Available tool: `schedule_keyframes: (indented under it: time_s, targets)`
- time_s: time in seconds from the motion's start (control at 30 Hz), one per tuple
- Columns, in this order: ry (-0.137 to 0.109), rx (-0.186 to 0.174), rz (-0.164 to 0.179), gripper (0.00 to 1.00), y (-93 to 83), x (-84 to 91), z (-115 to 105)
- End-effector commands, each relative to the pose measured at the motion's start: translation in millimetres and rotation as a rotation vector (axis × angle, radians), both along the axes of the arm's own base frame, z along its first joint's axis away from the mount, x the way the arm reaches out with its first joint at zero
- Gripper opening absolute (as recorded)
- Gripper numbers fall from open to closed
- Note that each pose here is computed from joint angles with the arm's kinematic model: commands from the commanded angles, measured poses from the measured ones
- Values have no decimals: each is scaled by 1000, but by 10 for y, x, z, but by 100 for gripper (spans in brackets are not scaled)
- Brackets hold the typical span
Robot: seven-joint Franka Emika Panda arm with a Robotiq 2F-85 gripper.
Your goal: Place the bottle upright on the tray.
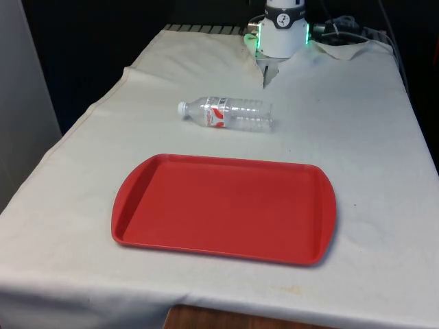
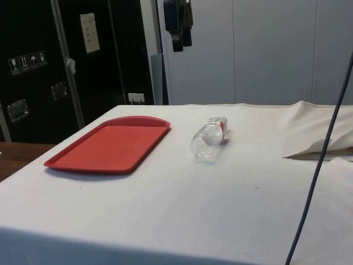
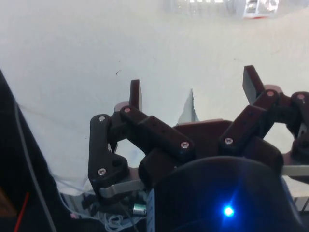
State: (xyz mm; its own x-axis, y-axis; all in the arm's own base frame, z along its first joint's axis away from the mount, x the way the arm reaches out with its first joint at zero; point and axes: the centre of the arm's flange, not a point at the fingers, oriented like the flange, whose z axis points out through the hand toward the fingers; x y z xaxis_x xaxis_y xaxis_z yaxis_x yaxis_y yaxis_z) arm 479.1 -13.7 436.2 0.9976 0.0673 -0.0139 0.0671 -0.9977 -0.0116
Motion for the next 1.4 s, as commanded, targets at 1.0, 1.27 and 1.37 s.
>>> schedule_keyframes:
  time_s: [1.0, 1.27, 1.37]
  targets:
    - [-48, -25, -40, 100, -121, -214, -554]
    - [-45, -23, -55, 100, -144, -242, -667]
    - [-44, -20, -53, 100, -140, -227, -669]
